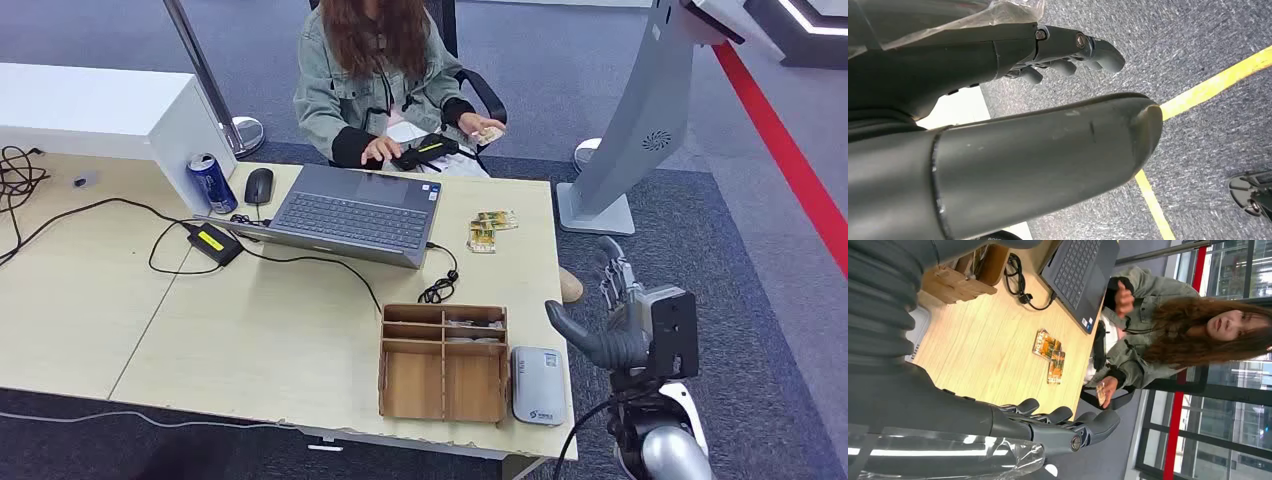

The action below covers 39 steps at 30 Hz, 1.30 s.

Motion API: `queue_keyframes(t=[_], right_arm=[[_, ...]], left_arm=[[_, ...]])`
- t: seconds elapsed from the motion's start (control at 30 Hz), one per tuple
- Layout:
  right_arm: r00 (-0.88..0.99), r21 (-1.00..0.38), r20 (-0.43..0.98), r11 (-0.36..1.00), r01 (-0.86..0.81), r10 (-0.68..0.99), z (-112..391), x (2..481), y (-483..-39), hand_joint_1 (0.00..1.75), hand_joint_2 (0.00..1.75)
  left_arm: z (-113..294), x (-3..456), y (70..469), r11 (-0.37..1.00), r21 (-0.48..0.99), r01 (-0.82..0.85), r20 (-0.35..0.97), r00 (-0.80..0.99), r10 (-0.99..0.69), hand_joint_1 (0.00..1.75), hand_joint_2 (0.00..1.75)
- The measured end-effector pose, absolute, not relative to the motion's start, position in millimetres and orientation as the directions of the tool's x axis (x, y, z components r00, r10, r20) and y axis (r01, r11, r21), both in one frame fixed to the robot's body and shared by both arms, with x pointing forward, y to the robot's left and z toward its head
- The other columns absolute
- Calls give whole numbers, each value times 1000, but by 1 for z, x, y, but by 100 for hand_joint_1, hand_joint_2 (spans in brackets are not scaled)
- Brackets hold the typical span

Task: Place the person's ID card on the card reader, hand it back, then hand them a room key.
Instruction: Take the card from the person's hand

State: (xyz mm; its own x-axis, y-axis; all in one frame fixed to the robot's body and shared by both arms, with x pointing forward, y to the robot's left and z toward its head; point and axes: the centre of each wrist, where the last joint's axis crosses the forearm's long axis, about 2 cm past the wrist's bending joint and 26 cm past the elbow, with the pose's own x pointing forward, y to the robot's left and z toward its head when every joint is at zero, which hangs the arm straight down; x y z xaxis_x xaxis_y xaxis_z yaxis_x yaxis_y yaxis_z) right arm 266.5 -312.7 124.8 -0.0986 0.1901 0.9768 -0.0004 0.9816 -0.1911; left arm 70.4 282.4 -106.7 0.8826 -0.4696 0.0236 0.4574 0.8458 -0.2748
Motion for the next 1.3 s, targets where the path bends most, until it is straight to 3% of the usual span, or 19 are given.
queue_keyframes(t=[0.23, 0.57, 0.87, 1.3], right_arm=[[-95, -230, 969, 973, -1, 229, 126, 268, -313, 0, 175], [-101, -485, 871, 874, -25, 480, 142, 272, -313, 0, 175], [-127, -431, 897, 902, -34, 424, 155, 275, -310, 0, 175], [-206, -386, 899, 922, 42, 385, 197, 327, -297, 0, 175]], left_arm=[[-107, 70, 282, 845, -275, 458, 25, 882, -470, 0, 0], [-107, 70, 282, 842, -280, 461, 31, 881, -472, 0, 0], [-107, 70, 282, 837, -278, 472, 29, 875, -484, 0, 0], [-107, 70, 283, 812, -282, 512, 41, 851, -523, 0, 0]])
